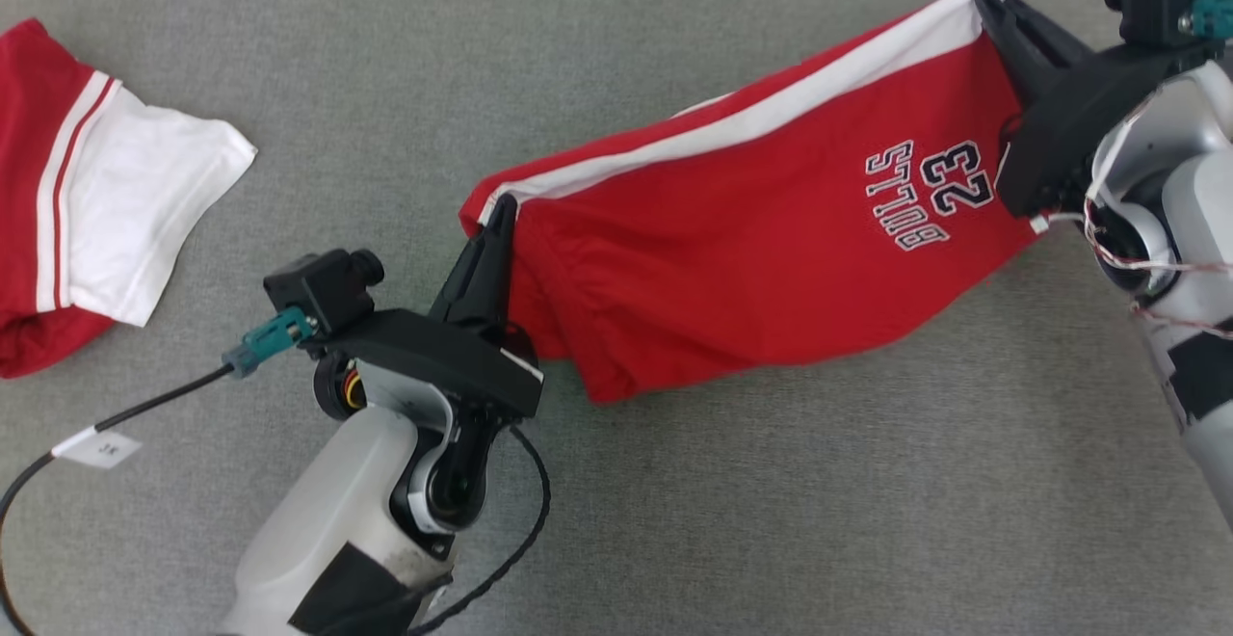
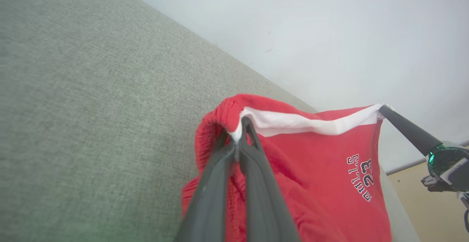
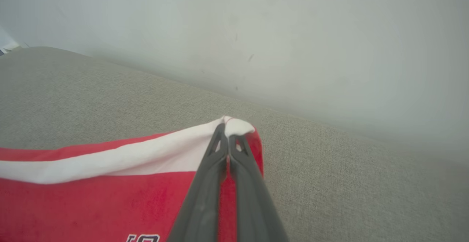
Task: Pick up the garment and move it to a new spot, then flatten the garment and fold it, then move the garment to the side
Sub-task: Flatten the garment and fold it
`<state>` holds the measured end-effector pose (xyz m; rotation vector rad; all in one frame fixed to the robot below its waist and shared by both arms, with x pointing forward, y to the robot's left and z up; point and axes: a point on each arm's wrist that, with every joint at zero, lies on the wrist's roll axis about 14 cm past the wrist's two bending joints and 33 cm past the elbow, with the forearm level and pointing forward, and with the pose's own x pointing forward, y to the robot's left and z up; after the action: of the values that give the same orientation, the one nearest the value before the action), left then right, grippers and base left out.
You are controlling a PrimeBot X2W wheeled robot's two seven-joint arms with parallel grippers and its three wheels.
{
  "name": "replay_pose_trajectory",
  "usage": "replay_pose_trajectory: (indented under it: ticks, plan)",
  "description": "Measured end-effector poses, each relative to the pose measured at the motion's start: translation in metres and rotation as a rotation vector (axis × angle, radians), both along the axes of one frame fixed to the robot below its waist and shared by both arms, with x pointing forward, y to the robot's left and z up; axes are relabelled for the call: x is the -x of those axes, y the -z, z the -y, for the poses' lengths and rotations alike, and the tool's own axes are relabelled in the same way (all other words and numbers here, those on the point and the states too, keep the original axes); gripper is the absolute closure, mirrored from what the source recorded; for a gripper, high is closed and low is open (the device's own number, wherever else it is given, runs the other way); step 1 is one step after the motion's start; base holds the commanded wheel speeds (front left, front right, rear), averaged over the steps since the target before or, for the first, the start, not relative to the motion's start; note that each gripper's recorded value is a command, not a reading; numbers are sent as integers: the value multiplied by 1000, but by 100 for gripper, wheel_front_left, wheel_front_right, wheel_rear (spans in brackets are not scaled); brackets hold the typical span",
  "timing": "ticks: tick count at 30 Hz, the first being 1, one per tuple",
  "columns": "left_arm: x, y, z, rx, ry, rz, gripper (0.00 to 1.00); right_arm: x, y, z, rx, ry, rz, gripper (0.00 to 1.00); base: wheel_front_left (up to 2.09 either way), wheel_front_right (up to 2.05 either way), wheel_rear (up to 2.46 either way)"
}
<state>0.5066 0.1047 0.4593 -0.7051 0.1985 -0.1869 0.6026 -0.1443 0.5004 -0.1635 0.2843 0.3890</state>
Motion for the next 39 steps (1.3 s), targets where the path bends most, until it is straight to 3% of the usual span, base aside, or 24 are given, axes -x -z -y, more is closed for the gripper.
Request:
replay_pose_trajectory:
  ticks: [4,5,6,7,8,9,10,17,27,32,39]
  plan:
    - [-8,8,-5,-23,-23,-18,100,-13,13,-6,6,1,-18,100,0,0,0]
    - [-9,9,-5,-30,-23,-17,87,-15,17,-7,8,0,-24,100,0,0,0]
    - [-10,10,-6,-33,-25,-17,56,-17,19,-9,11,-1,-26,100,0,0,0]
    - [-12,10,-6,-42,-27,-13,9,-20,21,-11,10,-2,-28,100,0,0,0]
    - [-13,10,-8,-49,-30,-12,0,-22,22,-12,10,-2,-29,100,0,0,0]
    - [-14,11,-10,-55,-34,-15,0,-24,23,-14,10,-4,-30,56,0,0,0]
    - [-15,12,-11,-60,-39,-12,0,-27,23,-15,6,-4,-27,0,0,0,0]
    - [-10,1,-19,-159,-33,48,0,-26,14,-12,-7,19,-50,0,0,0,0]
    - [39,2,-29,-259,-16,55,0,7,10,26,33,104,-219,0,0,0,0]
    - [56,-20,-43,-426,-50,139,0,24,7,38,17,146,-299,0,0,0,0]
    - [85,-48,-50,-531,-124,247,0,31,10,40,13,179,-350,0,0,0,0]
